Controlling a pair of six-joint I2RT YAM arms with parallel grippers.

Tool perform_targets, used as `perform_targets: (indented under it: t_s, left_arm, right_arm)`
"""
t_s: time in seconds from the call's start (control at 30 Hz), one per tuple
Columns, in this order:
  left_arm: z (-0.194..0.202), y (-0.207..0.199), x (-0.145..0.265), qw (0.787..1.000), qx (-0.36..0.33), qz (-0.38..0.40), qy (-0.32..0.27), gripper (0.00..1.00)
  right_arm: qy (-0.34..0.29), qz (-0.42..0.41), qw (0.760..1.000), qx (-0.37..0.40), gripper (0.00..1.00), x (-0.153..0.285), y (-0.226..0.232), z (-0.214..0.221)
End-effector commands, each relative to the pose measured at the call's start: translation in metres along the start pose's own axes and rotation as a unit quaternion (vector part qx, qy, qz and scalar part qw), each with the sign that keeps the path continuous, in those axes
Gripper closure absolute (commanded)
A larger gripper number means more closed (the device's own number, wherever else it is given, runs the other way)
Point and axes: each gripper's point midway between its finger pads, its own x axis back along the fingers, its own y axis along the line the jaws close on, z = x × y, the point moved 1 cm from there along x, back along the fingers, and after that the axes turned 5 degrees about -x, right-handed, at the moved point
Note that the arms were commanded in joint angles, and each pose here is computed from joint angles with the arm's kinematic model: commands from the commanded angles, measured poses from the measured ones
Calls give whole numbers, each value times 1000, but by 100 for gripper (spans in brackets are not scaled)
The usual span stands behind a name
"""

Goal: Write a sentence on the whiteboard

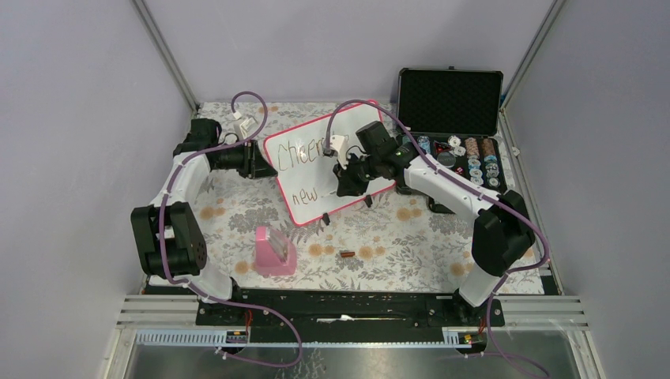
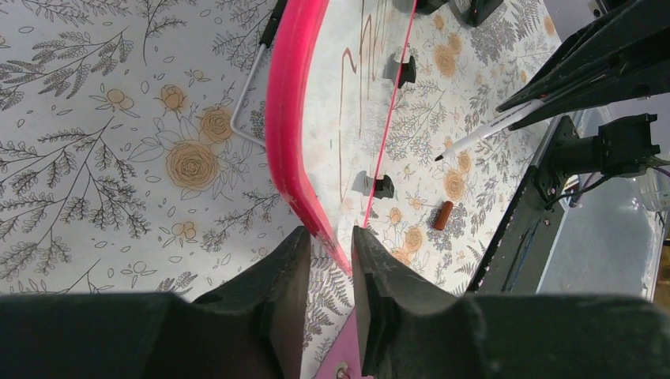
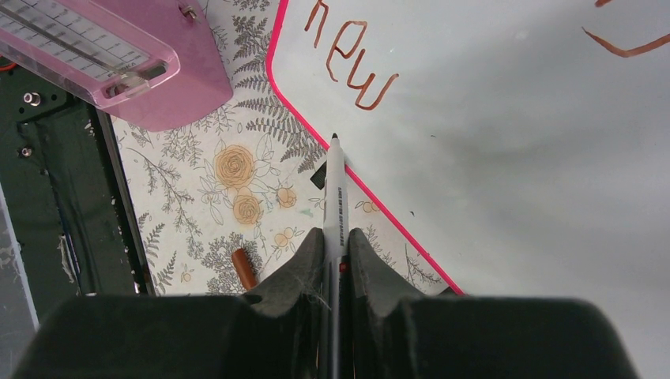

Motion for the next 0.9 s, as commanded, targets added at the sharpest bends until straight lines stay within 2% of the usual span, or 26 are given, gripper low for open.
perform_targets:
  t_s: [0.0,0.67,0.87]
  left_arm:
    - [-24,4,2,999,-41,-6,-23,74]
    - [-45,17,1,998,-48,-21,-33,100]
    - [-47,16,2,998,-49,-21,-35,100]
  right_arm:
    - [-27,2,1000,16,100,13,3,-13]
    - [-51,40,998,22,100,11,-14,-31]
    - [-45,44,998,17,100,11,-20,-25]
